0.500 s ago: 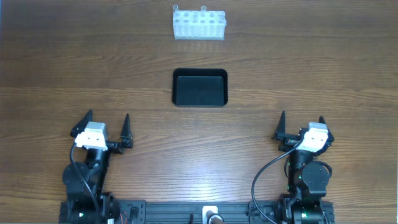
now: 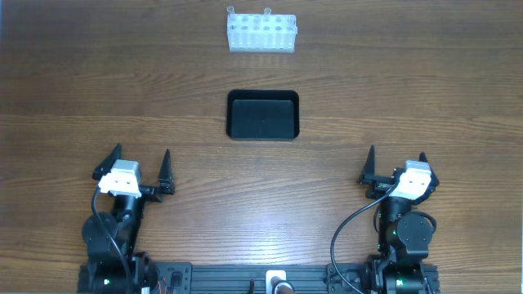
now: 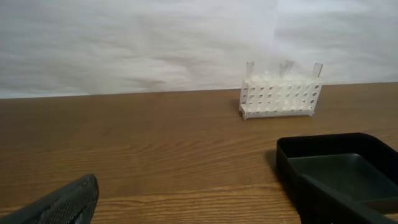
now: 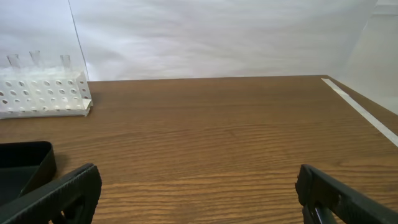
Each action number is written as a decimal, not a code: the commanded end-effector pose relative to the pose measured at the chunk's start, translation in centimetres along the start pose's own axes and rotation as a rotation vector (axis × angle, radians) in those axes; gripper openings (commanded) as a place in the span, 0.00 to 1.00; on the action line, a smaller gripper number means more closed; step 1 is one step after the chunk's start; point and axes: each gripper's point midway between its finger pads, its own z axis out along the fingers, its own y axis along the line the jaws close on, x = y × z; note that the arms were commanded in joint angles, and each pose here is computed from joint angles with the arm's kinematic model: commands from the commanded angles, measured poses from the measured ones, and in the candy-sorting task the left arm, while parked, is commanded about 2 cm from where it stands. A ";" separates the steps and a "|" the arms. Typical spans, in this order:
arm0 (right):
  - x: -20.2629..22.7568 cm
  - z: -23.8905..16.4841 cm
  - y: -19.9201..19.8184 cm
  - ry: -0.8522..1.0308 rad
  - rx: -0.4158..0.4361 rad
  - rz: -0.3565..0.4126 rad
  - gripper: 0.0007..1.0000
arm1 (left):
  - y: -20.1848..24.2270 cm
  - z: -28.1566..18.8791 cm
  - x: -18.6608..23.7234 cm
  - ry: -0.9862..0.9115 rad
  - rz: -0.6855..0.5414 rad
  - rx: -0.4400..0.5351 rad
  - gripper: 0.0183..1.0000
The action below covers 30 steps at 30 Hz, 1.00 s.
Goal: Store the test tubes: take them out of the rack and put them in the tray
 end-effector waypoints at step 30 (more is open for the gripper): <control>0.2 0.0 0.1 -0.001 -0.006 0.007 0.99 | -5.8 26.2 -7.1 0.314 -0.087 -0.026 1.00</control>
